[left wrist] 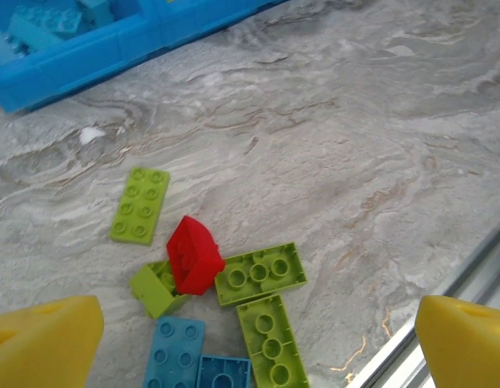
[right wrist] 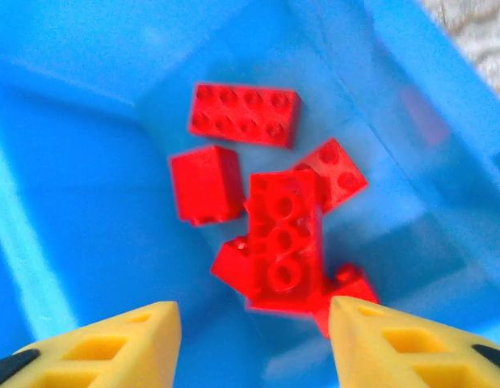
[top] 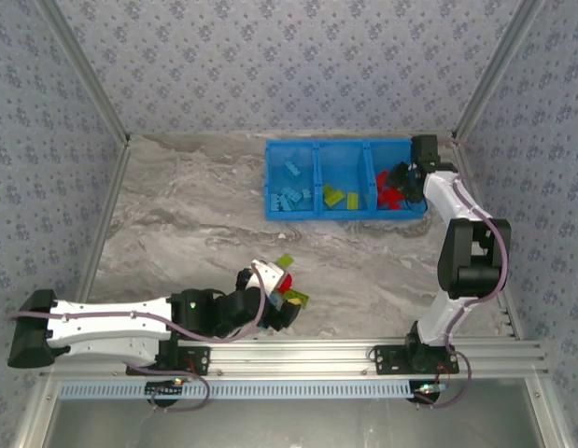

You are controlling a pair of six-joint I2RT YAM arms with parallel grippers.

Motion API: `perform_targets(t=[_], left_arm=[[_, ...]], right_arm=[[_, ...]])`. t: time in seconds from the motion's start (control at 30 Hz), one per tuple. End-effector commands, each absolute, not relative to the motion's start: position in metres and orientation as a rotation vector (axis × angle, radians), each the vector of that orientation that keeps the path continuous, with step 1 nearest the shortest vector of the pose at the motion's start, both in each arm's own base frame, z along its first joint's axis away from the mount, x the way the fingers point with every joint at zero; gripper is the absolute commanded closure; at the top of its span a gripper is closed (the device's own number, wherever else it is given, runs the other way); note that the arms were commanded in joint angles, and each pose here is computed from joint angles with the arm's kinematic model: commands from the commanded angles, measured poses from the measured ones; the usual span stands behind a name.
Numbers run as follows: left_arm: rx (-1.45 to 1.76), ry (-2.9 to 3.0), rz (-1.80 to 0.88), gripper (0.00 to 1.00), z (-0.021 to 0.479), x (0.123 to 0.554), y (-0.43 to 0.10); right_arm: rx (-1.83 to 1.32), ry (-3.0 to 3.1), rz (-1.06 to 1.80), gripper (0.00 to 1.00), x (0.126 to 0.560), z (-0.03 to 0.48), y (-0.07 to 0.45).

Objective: Sort the legos into containers by color

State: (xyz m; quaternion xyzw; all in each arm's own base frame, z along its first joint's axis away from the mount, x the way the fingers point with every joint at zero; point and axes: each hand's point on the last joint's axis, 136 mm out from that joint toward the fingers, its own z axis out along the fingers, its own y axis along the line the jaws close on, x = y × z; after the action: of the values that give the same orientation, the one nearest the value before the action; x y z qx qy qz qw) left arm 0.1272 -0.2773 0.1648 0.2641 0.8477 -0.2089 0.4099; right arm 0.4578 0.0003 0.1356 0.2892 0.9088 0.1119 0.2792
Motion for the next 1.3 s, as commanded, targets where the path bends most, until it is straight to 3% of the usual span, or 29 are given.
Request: perform_targets(t=[0.0, 0.13, 0.3, 0.5, 0.67, 0.93, 1.27], left_arm=[[0.516, 2.193, -0.515, 0.01, 0.167, 0.140, -0.264], [0.366, 2.242, -0.518, 0.01, 0.166, 0.154, -0.253], [0.176, 2.324, -0.534, 0.01, 0.162, 0.173, -0.244], [0.107, 2.412, -0.531, 0.04, 0.147, 0.192, -0.255], [0.058, 2.533, -0.516, 0.18, 0.122, 0.210, -0.265], [-0.079, 2.626, -0.501, 0.56, 0.080, 0.218, -0.263], [-0.098, 2.696, -0.613, 0.56, 0.044, 0.201, -0.266]], right_arm=[[0.762, 2.435, 0.354, 0.41, 0.447, 0.162, 0.008], [0.692, 2.395, 0.478, 0.40, 0.422, 0.200, 0.026], [0.449, 2.321, 0.673, 0.34, 0.353, 0.250, 0.077], [0.147, 2.344, 0.728, 0.30, 0.260, 0.252, 0.135], [-0.014, 2.489, 0.785, 0.30, 0.209, 0.215, 0.168], [-0.049, 2.630, 0.731, 0.30, 0.182, 0.173, 0.174], [-0.042, 2.619, 0.756, 0.29, 0.185, 0.172, 0.183]])
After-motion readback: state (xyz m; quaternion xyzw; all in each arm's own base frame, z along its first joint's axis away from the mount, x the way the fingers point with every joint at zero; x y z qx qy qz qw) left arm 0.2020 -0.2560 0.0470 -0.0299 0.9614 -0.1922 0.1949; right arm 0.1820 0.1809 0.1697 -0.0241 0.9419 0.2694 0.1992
